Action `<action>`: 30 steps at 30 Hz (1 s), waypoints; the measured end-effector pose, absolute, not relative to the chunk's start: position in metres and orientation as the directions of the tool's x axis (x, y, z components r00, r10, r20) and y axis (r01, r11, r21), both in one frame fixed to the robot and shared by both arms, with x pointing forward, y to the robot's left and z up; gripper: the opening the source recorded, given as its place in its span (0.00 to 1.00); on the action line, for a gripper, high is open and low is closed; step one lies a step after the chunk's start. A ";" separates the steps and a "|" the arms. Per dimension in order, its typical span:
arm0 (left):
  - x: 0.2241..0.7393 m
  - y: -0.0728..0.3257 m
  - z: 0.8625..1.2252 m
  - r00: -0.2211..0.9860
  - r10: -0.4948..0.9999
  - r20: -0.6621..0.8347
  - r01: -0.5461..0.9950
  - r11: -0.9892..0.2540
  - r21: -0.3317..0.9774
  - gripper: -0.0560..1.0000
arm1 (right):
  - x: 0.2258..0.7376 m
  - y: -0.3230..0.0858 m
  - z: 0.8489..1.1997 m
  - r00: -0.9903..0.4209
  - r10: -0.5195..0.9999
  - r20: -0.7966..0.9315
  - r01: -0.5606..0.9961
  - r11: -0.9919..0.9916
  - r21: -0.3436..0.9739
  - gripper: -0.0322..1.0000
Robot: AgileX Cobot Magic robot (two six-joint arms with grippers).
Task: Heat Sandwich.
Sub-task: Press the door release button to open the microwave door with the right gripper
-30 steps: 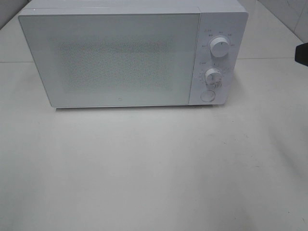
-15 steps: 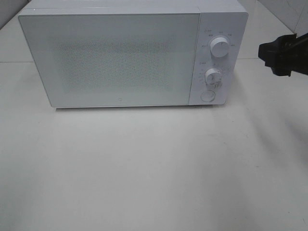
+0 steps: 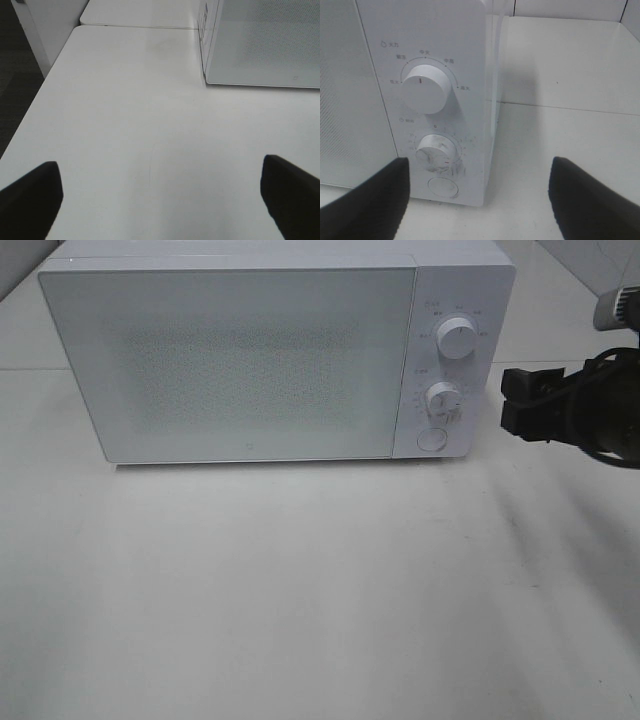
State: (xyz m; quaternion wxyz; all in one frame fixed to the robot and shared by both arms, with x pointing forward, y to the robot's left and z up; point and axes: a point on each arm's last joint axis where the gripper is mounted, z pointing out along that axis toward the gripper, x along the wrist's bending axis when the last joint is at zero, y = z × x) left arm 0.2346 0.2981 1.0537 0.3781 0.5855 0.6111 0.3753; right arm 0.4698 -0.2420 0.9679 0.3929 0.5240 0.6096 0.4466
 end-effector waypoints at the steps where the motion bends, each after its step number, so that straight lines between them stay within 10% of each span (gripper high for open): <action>1: 0.235 0.298 1.054 -0.029 0.999 -0.023 0.432 0.033 0.901 0.99 | 0.469 -0.239 0.965 -0.141 0.990 -0.017 0.285 0.057 0.957 0.76; 30: 0.235 0.298 1.054 -0.029 0.999 -0.023 0.432 0.033 0.901 0.99 | 0.456 -0.181 0.905 -0.107 0.994 -0.027 0.357 0.064 0.932 0.76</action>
